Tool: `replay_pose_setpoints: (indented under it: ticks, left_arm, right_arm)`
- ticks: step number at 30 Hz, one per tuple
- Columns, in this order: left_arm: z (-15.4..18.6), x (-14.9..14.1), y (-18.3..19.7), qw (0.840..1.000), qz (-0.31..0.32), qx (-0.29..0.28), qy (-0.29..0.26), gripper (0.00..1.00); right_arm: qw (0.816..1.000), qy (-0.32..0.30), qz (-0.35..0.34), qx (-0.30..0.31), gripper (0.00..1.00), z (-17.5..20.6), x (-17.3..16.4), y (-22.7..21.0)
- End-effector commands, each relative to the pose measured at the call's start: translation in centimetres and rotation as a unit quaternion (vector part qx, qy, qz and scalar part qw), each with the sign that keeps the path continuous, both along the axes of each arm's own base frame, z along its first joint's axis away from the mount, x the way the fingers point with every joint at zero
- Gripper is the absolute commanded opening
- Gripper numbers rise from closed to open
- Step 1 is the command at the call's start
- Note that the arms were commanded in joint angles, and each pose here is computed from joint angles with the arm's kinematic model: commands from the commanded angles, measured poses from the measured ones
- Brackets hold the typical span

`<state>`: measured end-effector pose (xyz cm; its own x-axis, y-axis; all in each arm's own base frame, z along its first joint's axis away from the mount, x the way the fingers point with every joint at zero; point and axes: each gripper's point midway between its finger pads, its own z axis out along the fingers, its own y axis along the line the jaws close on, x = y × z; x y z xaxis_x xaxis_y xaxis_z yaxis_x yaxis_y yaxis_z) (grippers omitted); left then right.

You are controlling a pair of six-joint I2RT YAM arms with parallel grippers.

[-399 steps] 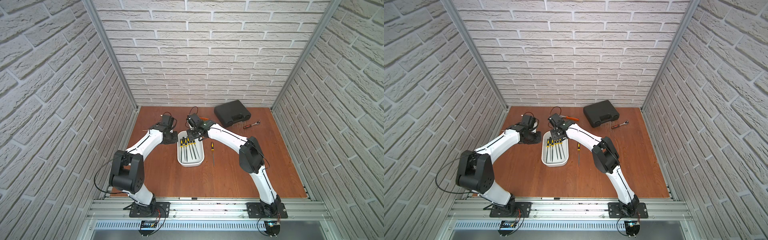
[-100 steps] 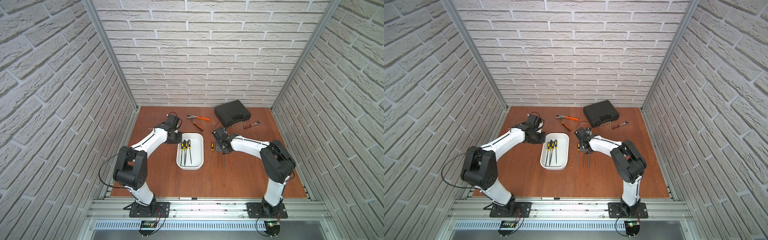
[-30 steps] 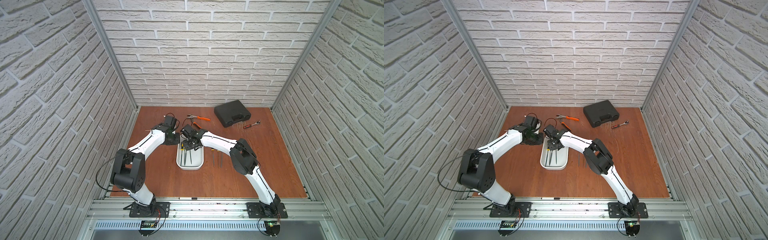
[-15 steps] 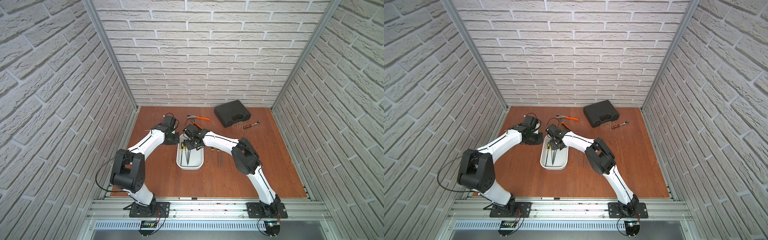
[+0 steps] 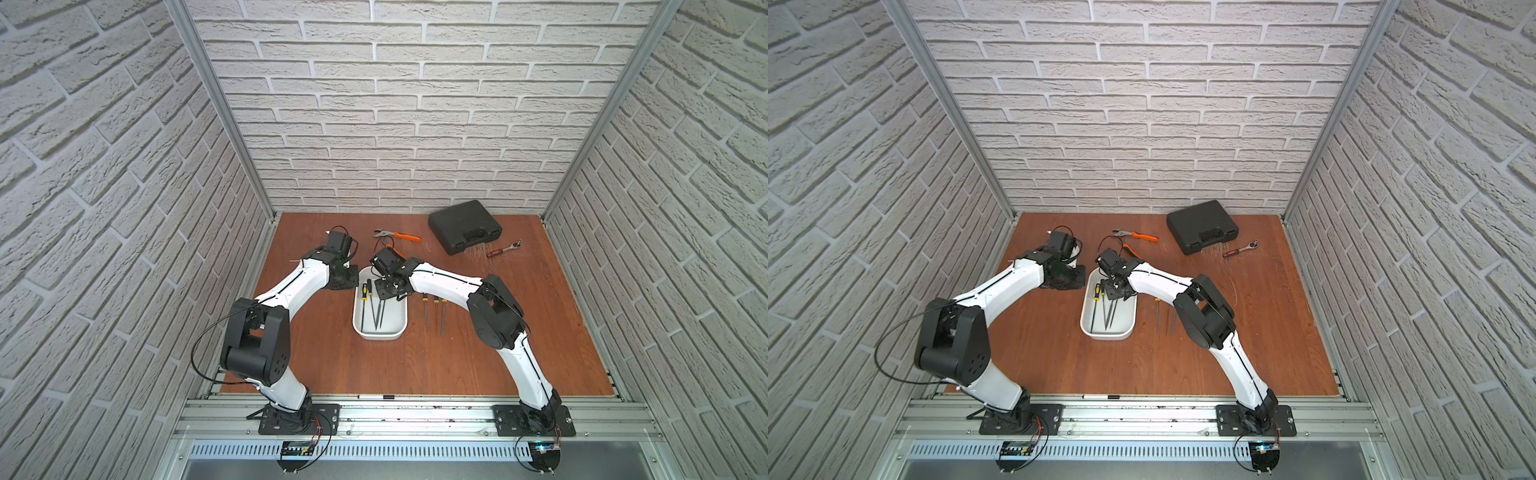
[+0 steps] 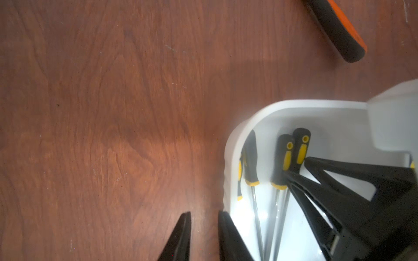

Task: Take the file tool out of the storage box
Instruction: Adjust the file tool in the storage box, then pick up the file tool from the storage box.

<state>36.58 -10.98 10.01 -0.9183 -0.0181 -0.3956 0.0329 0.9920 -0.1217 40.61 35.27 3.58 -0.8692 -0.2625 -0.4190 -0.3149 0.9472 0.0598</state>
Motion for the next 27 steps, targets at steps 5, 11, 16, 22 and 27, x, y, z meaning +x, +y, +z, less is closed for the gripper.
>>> replay_pose_setpoints:
  ticks: [5, 11, 16, 22, 27]
  left_arm:
    - [0.9, 0.1, 0.3, 1.000, 0.005, -0.001, -0.012, 0.28]
    - [0.9, 0.0, 0.3, 1.000, 0.006, -0.002, -0.012, 0.28]
    - [0.8, -0.1, 0.4, 1.000, 0.006, 0.000, -0.011, 0.28]
    - [0.6, -0.1, 0.4, 1.000, 0.006, -0.002, -0.010, 0.28]
    - [0.5, -0.2, 0.5, 1.000, 0.007, 0.000, -0.009, 0.28]
  right_arm:
    - [0.999, -0.044, 0.003, 0.021, 0.36, 6.0, 0.5, -0.3]
    - [0.999, -0.043, -0.009, -0.010, 0.36, 6.3, 0.7, -1.3]
    - [0.999, -0.028, -0.015, -0.038, 0.35, 5.3, 0.3, -1.9]
    - [0.999, -0.014, -0.018, -0.044, 0.36, 3.8, 0.8, -1.3]
    - [0.998, -0.010, -0.013, -0.056, 0.36, 2.9, 1.7, -0.5]
